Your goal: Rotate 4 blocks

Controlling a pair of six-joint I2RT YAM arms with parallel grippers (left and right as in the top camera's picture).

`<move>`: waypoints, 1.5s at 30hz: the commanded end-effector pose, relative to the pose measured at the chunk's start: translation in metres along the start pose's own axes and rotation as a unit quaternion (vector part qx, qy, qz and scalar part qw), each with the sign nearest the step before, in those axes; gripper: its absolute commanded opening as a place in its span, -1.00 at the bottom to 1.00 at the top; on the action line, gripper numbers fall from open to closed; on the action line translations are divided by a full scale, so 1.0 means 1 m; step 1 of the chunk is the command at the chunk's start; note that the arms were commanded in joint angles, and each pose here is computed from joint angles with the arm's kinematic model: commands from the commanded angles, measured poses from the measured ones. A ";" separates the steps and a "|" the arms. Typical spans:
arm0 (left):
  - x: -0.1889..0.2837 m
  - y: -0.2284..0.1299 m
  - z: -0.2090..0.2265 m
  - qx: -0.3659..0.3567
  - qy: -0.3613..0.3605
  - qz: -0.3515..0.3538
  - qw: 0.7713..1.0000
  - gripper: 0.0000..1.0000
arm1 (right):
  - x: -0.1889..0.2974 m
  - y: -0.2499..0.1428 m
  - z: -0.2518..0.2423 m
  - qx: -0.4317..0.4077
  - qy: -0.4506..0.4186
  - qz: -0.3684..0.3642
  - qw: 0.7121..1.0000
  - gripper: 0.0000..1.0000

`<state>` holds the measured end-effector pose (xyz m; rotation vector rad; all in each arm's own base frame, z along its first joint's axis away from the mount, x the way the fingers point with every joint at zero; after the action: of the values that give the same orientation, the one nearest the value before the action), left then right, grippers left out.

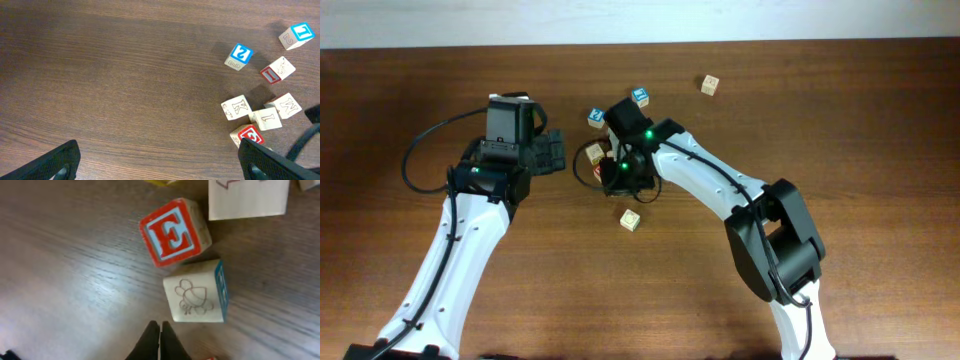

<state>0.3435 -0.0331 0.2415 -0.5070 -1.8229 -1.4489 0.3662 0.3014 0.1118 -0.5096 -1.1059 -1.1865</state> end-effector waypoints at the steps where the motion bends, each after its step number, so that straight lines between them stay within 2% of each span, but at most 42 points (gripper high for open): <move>1: 0.010 0.010 0.002 0.006 -0.001 -0.020 1.000 0.98 | -0.014 -0.007 -0.007 -0.027 -0.045 -0.002 0.999 -0.91; 7: 0.010 0.010 0.001 0.006 -0.001 -0.020 1.000 0.98 | -0.014 -0.002 -0.026 -0.028 -0.136 -0.028 0.990 -0.90; 13: 0.010 0.010 0.001 0.006 -0.001 -0.020 1.000 0.98 | 0.015 0.014 -0.090 -0.096 -0.151 -0.054 0.982 -0.84; 15: 0.010 0.010 0.001 0.006 -0.001 -0.020 1.000 0.99 | 0.021 0.019 -0.094 -0.082 -0.126 -0.055 0.987 -0.80; 18: 0.010 0.010 0.001 0.006 -0.001 -0.020 1.000 0.98 | 0.047 0.027 -0.070 -0.028 -0.046 -0.036 0.998 -0.53; 19: 0.010 0.010 0.001 0.006 -0.001 -0.020 1.000 0.98 | 0.058 0.024 -0.054 -0.012 -0.006 -0.016 1.000 -0.44; 21: 0.010 0.010 0.001 0.006 -0.002 -0.020 1.000 0.98 | 0.062 0.002 -0.033 -0.018 0.029 0.052 0.998 -0.40; 22: 0.010 0.010 0.001 0.006 -0.002 -0.020 1.000 0.99 | 0.056 -0.012 -0.025 -0.023 0.026 0.090 0.995 -0.35; 25: 0.010 0.010 0.001 0.006 -0.001 -0.020 1.000 0.98 | 0.033 -0.044 -0.005 -0.008 0.006 0.156 0.988 0.13; 26: 0.010 0.010 0.001 0.006 -0.001 -0.020 1.000 0.99 | 0.026 -0.050 -0.005 -0.013 -0.017 0.164 0.986 0.22; 28: 0.010 0.010 0.001 0.006 -0.001 -0.020 1.000 0.98 | 0.020 -0.057 -0.013 -0.027 -0.079 0.167 0.982 0.30; 30: 0.010 0.010 0.001 0.006 -0.001 -0.020 1.000 0.98 | 0.012 -0.057 -0.015 -0.036 -0.094 0.154 0.983 0.33; 32: 0.010 0.010 0.001 0.006 -0.001 -0.020 1.000 0.98 | 0.004 -0.059 -0.019 -0.058 -0.105 0.144 0.982 0.31; 39: 0.010 0.010 0.001 0.006 -0.001 -0.020 1.000 0.98 | -0.004 -0.057 -0.024 -0.061 -0.109 0.132 0.983 -0.20; 40: 0.010 0.010 0.001 0.006 -0.001 -0.020 1.000 0.98 | -0.002 -0.055 -0.026 -0.063 -0.109 0.129 0.984 -0.22; 42: 0.010 0.010 0.001 0.006 -0.002 -0.020 1.000 0.98 | 0.008 -0.041 -0.042 -0.076 -0.113 0.103 0.985 -0.40; 45: 0.010 0.010 0.001 0.006 -0.001 -0.020 1.000 0.98 | 0.016 -0.020 -0.063 -0.075 -0.105 0.051 0.990 -0.43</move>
<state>0.3434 -0.0331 0.2415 -0.5076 -1.8227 -1.4487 0.3489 0.2505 0.0866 -0.8497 -1.1032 -1.0739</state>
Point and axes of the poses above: each gripper's point midway between its finger pads, its own x axis back along the fingers, its own z axis along the line the jaws close on, y = z × x, the point moved 8 cm from there along x, back along the fingers, and after that the axes turned 12 degrees about x, right-handed, at the moved point
